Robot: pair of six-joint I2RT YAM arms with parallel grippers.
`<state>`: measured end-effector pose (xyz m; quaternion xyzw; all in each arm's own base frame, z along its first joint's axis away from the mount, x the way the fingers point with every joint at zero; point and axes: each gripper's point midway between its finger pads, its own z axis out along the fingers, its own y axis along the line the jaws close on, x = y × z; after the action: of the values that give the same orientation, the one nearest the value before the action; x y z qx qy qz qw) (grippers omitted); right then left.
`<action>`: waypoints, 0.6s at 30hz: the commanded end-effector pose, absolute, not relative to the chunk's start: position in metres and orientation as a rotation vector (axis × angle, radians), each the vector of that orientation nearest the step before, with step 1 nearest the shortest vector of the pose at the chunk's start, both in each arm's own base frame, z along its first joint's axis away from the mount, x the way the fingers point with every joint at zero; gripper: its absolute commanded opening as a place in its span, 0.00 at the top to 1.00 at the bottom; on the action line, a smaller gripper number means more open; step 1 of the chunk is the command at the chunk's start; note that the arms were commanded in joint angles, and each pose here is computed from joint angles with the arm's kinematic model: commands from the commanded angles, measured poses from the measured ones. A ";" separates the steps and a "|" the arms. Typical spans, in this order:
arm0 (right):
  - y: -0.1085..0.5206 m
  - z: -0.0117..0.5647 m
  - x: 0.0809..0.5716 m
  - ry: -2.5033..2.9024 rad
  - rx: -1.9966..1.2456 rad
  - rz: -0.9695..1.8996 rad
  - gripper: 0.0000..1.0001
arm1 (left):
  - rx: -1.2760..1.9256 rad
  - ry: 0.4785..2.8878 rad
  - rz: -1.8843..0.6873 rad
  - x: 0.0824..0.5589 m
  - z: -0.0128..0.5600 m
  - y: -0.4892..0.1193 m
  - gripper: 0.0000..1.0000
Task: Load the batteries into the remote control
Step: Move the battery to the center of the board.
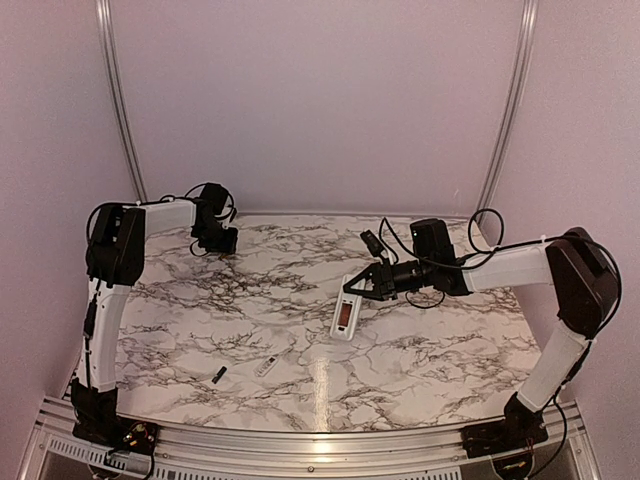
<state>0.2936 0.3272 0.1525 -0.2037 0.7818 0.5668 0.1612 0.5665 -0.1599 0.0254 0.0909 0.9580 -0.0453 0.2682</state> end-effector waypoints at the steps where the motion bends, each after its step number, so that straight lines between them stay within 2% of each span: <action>1: 0.326 0.161 0.298 2.200 -0.602 1.602 1.00 | 0.240 2.624 -0.101 0.564 0.011 -0.155 0.68; 4: 0.325 0.162 0.299 2.198 -0.603 1.596 1.00 | 0.242 2.638 -0.090 0.561 0.006 -0.153 0.72; 11: 0.316 0.161 0.306 2.194 -0.572 1.585 1.00 | 0.305 2.646 -0.117 0.541 0.008 -0.167 0.89; 18: 0.297 0.166 0.316 2.173 -0.516 1.544 1.00 | 0.607 2.613 -0.241 0.495 0.021 -0.230 0.96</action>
<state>0.3111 0.3078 0.1508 -0.1846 0.7882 0.5588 0.1800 0.5371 -0.1856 0.0194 0.1380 0.9557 -0.0543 0.2542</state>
